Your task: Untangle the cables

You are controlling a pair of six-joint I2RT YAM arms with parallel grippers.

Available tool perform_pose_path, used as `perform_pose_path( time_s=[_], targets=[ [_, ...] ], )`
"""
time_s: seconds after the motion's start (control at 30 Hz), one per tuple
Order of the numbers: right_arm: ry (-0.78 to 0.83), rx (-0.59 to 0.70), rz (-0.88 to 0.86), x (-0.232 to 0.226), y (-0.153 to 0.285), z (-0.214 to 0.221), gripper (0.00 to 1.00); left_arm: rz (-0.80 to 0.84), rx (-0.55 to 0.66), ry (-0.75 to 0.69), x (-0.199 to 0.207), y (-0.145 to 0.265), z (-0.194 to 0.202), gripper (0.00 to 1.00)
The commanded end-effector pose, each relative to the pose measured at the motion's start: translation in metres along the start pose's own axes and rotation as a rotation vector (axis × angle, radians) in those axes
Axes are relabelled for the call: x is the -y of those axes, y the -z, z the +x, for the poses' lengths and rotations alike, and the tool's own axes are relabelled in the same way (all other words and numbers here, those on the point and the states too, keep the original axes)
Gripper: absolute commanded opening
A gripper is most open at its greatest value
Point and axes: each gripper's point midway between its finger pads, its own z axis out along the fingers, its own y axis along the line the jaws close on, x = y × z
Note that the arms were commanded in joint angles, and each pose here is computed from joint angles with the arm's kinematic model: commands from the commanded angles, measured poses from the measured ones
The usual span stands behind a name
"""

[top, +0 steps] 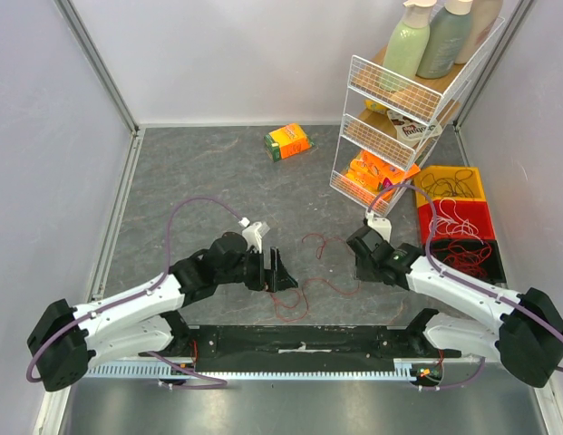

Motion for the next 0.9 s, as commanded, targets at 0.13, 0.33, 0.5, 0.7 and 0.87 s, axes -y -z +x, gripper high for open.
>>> perform_pose_path(
  time_s=[0.13,0.33,0.5,0.7,0.87],
  targets=[
    [0.160,0.149,-0.434,-0.088,0.056,-0.047,0.07,0.237,0.319,-0.284,0.070,0.032,-0.064,0.91],
    [0.361,0.163,-0.812,-0.155,0.141,-0.064,0.00,0.336,0.521,-0.521,0.112,0.081,-0.096,0.98],
    [0.420,0.177,-1.022,-0.183,0.200,-0.076,0.00,0.361,0.533,-0.662,0.137,0.086,-0.111,0.99],
    [0.373,0.254,-1.140,-0.199,0.253,-0.106,0.00,0.484,0.411,-0.751,0.150,0.064,-0.092,0.99],
    [0.281,0.346,-1.155,-0.208,0.282,-0.142,0.00,0.490,0.343,-0.707,0.140,0.045,-0.080,0.92]
  ],
)
